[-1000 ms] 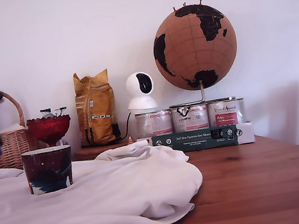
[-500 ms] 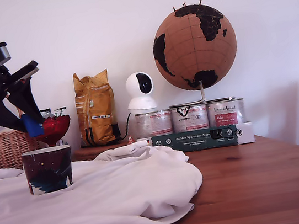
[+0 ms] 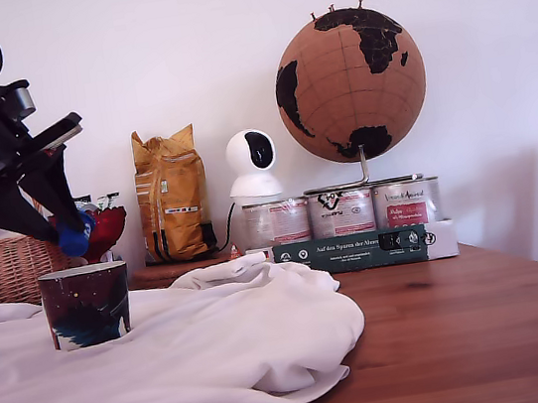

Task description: Pick the blue coffee capsule and place it inside the red coffee cup

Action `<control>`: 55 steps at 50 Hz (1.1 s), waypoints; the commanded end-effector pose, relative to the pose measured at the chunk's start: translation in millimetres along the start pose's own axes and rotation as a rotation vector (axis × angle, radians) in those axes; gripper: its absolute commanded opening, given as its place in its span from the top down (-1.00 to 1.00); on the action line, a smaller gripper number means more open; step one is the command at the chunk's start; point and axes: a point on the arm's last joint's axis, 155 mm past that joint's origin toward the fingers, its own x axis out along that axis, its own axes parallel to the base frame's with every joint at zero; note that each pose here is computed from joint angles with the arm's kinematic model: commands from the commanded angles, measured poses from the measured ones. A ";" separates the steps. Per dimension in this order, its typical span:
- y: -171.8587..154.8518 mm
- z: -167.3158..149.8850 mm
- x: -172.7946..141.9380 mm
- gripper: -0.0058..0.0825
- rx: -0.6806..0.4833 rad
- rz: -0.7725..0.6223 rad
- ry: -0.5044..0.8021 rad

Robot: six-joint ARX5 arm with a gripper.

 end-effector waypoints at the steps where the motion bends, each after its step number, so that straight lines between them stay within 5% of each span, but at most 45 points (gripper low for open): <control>1: 1.6 -2.9 3.4 0.07 -0.002 0.002 0.010; 9: 1.4 -4.7 3.5 -0.28 0.005 0.002 0.017; 20: 1.9 -6.0 3.2 -0.29 0.010 0.004 0.023; 28: 2.4 -10.1 -2.4 0.03 0.023 0.012 0.036; 38: 9.5 -5.9 -23.3 0.90 0.091 0.089 0.008; 55: 17.0 14.1 -81.9 0.92 0.155 0.220 -0.122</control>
